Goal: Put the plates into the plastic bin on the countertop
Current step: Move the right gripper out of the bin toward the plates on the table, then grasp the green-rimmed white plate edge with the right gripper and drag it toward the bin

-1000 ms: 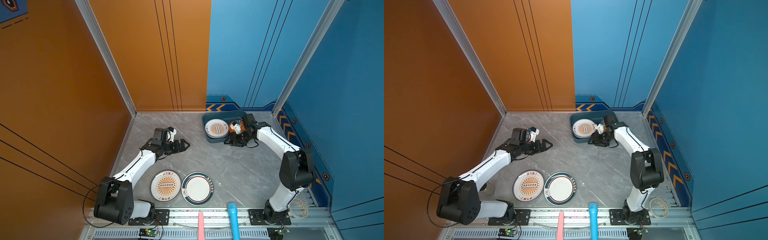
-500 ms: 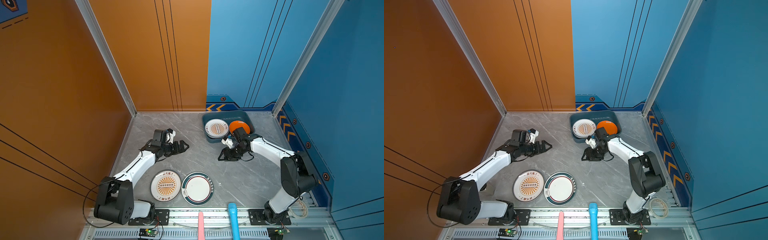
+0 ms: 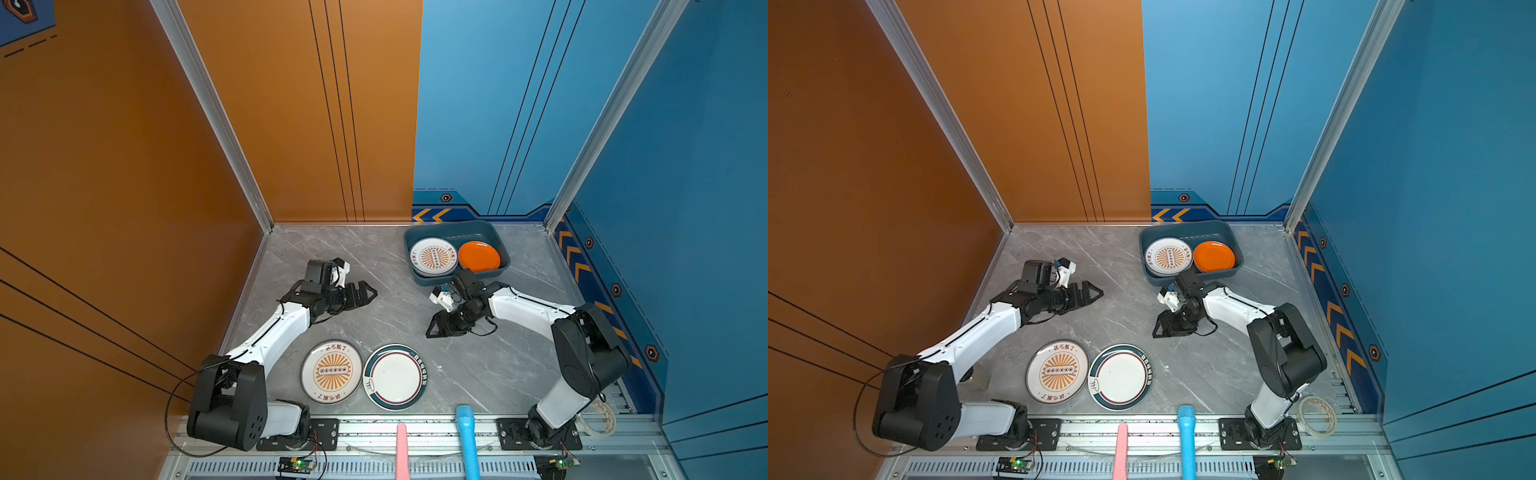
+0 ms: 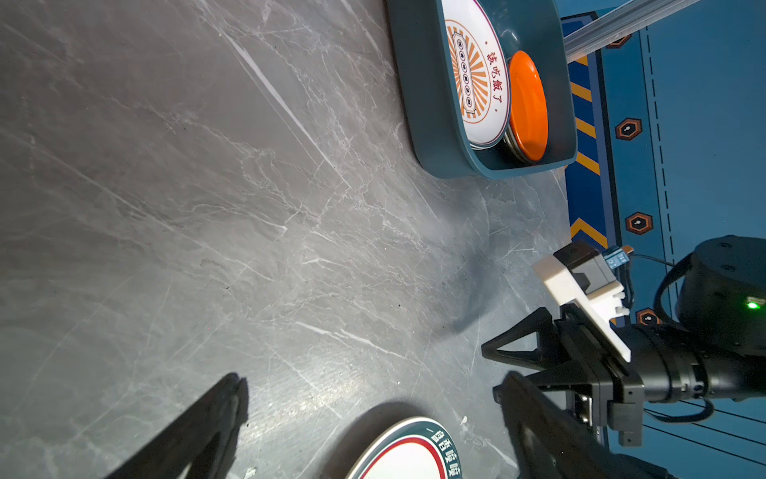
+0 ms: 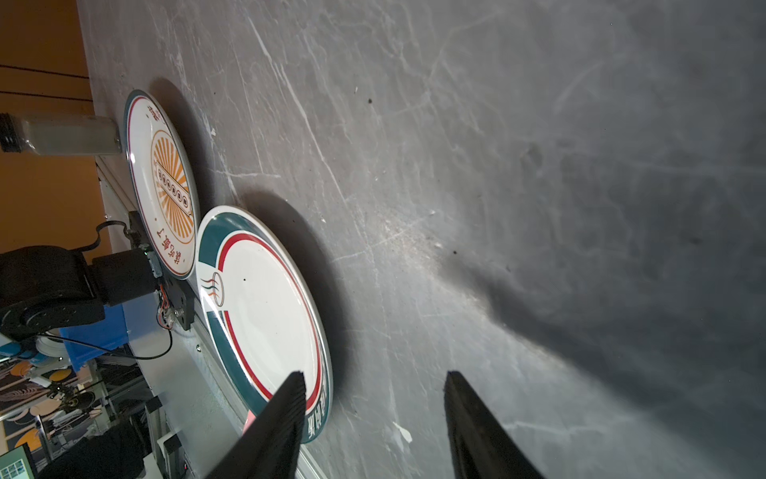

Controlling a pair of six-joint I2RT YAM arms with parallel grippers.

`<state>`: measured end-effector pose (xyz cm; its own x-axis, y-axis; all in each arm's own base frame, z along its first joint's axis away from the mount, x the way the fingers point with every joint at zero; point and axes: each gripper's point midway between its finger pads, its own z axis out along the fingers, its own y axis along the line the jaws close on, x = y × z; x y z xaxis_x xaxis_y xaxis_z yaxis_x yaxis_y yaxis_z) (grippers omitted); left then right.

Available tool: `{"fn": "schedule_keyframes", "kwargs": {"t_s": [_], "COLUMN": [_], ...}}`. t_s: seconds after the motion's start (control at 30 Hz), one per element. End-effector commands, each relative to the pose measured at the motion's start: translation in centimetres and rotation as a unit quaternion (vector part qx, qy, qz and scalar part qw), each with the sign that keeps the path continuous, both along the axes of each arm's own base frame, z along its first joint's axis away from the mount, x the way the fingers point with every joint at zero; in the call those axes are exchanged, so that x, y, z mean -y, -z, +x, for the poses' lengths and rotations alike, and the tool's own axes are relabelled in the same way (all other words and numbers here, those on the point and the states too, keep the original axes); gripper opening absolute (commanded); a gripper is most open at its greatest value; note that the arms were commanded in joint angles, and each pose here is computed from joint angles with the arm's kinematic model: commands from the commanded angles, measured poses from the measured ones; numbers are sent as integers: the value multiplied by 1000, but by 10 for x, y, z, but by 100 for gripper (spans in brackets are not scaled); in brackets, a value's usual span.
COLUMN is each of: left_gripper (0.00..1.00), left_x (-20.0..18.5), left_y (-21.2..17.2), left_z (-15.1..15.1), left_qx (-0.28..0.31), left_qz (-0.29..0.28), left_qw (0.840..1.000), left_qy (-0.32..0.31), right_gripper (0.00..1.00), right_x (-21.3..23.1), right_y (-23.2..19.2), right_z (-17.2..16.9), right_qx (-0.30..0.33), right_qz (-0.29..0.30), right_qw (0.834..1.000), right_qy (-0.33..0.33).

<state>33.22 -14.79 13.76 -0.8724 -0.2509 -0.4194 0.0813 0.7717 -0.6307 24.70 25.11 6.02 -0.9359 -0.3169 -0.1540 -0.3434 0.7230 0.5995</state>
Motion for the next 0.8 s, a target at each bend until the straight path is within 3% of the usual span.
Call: {"fn": "schedule_keyframes", "kwargs": {"t_s": [0.0,0.77], "left_gripper": [98,98], "left_x": [-3,-3], "left_y": [-2,-1], "left_z": [-2,2], "left_qx": [4,2], "left_qz": [-3,-8], "left_qw": [1000,1000], "left_qy": [-3,-4], "right_gripper": [56,51], "right_x": [-5,-43], "right_y": [17,40], "right_z": [-5,-57], "right_qx": [-12,-55], "right_qz": [-3,38], "right_qw": [1000,995], "right_qy": [1,-73]}}
